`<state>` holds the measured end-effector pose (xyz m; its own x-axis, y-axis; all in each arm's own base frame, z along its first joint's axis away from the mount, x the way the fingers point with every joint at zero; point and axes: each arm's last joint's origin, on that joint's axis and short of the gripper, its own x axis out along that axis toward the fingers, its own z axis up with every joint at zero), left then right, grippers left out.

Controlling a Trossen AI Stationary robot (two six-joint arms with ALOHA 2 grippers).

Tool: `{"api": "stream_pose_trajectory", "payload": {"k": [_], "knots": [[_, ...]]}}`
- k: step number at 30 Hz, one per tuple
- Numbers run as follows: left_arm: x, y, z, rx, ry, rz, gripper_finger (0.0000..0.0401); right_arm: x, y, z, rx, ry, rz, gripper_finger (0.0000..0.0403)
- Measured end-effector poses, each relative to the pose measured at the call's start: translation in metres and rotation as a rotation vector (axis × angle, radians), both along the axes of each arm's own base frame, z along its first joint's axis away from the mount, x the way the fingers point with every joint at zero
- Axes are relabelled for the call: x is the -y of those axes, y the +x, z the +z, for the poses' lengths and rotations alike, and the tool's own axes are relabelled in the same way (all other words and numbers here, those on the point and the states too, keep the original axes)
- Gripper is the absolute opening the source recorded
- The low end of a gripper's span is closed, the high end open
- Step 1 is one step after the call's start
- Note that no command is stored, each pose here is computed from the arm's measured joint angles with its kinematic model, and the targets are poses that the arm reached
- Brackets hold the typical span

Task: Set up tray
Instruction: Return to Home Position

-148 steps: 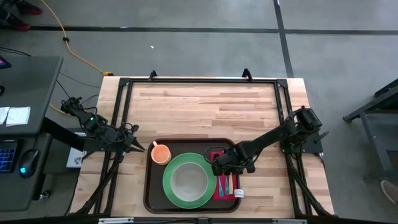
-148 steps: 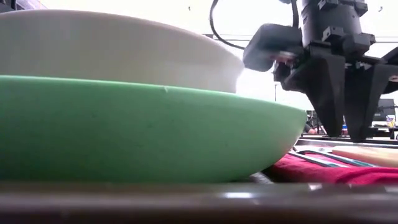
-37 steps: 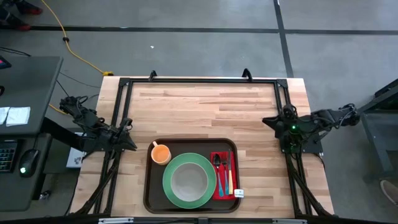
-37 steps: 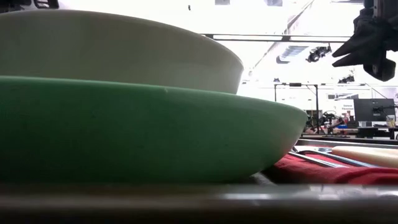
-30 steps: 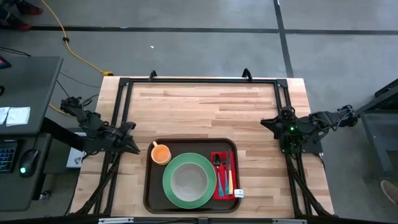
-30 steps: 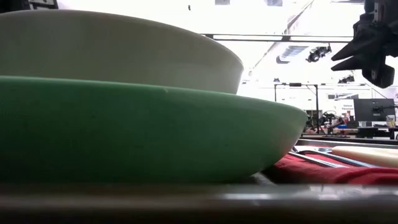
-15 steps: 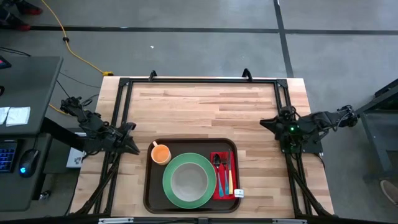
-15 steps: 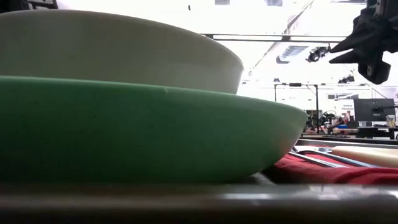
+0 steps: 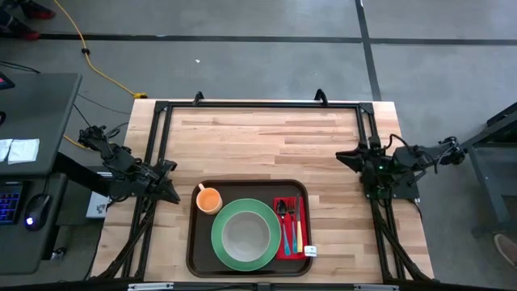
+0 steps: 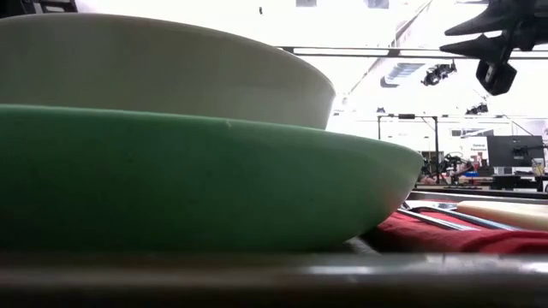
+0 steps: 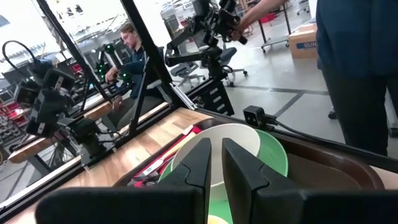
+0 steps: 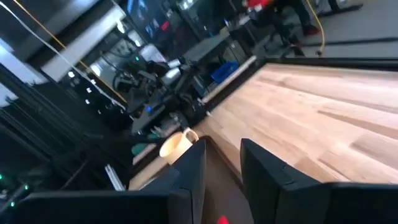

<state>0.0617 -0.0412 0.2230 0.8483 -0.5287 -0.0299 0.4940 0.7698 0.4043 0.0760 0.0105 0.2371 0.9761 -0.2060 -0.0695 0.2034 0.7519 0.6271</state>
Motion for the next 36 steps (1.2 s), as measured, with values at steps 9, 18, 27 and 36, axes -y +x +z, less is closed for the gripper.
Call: {"api": "stream_pose_trajectory", "payload": {"k": [9,18,27,36], "knots": [[0.001,0.0,0.0,-0.005,-0.01,-0.022,0.0072,-0.008,0.02,-0.061,0.133,0.056,0.04,0.0079],[0.001,-0.001,-0.004,-0.051,0.0,-0.043,0.0072,-0.005,0.014,-0.055,0.135,0.02,0.007,0.0079],[0.001,-0.001,-0.006,-0.035,0.056,-0.043,0.0072,-0.005,0.014,-0.055,0.122,0.038,-0.002,0.0079],[0.003,0.002,-0.011,0.03,0.116,-0.048,0.0072,-0.004,0.014,-0.056,0.099,-0.01,-0.019,0.0079]]}}
